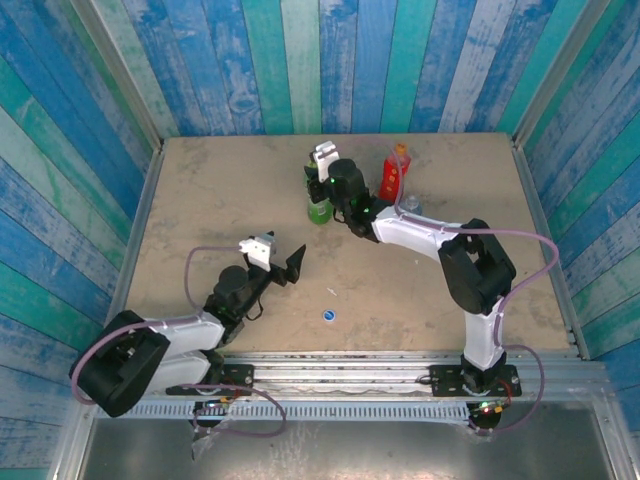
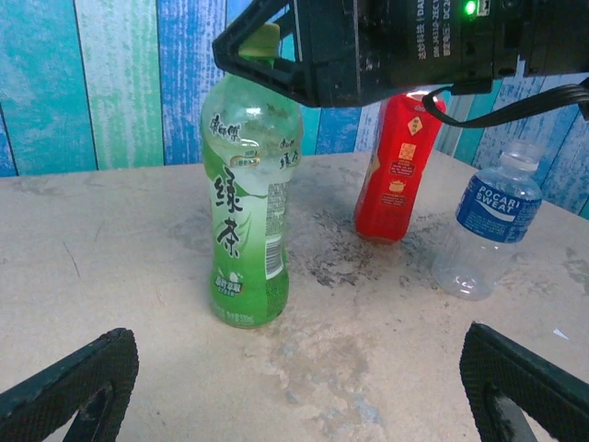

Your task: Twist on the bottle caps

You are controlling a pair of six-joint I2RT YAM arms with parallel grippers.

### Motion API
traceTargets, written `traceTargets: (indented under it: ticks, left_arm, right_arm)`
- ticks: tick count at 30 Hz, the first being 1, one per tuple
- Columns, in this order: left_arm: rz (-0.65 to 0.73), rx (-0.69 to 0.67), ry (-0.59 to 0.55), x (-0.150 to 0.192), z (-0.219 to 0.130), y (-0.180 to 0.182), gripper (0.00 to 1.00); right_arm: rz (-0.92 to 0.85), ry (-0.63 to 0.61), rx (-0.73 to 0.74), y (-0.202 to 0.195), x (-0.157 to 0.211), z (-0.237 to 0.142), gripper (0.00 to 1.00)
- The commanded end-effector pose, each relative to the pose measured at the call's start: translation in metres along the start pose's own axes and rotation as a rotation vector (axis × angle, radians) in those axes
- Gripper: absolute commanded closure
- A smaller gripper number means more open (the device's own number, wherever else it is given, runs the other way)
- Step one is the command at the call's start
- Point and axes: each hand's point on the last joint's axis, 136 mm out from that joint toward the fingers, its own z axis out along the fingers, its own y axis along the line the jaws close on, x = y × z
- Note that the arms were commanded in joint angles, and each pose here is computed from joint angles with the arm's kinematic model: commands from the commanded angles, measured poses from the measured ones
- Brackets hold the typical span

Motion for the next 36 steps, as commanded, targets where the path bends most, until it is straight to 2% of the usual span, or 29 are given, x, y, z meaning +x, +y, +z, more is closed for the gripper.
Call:
traceTargets:
  ticks: [1, 3, 6, 11, 13, 17, 21, 26, 30, 36]
  left_arm:
    - [0.022, -0.009, -0.024, -0.01, 0.002, 0.0, 0.06]
    - [0.028, 0.01, -0.021, -0.011, 0.003, -0.004, 0.06]
    - [0.04, 0.033, -0.016, -0.01, 0.004, -0.008, 0.06]
    - [0.057, 0.08, -0.023, -0.012, 0.004, -0.016, 0.06]
    - [0.064, 0.104, -0.029, -0.013, 0.004, -0.02, 0.06]
    - [0.095, 0.204, -0.028, -0.014, 0.005, -0.039, 0.06]
    - [0.133, 0.295, -0.035, -0.014, 0.004, -0.058, 0.06]
    - [0.137, 0.326, -0.025, -0.012, 0.005, -0.064, 0.06]
    - [0.14, 0.335, -0.018, -0.011, 0.006, -0.065, 0.06]
    - [0.145, 0.339, -0.01, -0.01, 0.006, -0.066, 0.06]
  right_arm:
    - [-0.001, -0.019, 0.024, -0.005, -0.006, -0.003, 0.66]
    - [-0.007, -0.037, 0.013, -0.004, -0.016, -0.008, 0.52]
    - [-0.012, -0.062, -0.008, -0.002, -0.031, -0.021, 0.39]
    - [-0.004, -0.092, 0.036, -0.016, -0.047, -0.052, 0.24]
    - [0.001, -0.097, 0.058, -0.023, -0.048, -0.067, 0.21]
    - [0.021, -0.05, 0.118, -0.048, -0.031, -0.099, 0.2]
    - [0.046, 0.047, 0.232, -0.089, 0.0, -0.136, 0.2]
    - [0.104, 0.189, 0.394, -0.153, 0.034, -0.173, 0.2]
    - [0.144, 0.25, 0.409, -0.176, 0.05, -0.18, 0.24]
    - [0.155, 0.331, 0.393, -0.185, 0.07, -0.17, 0.35]
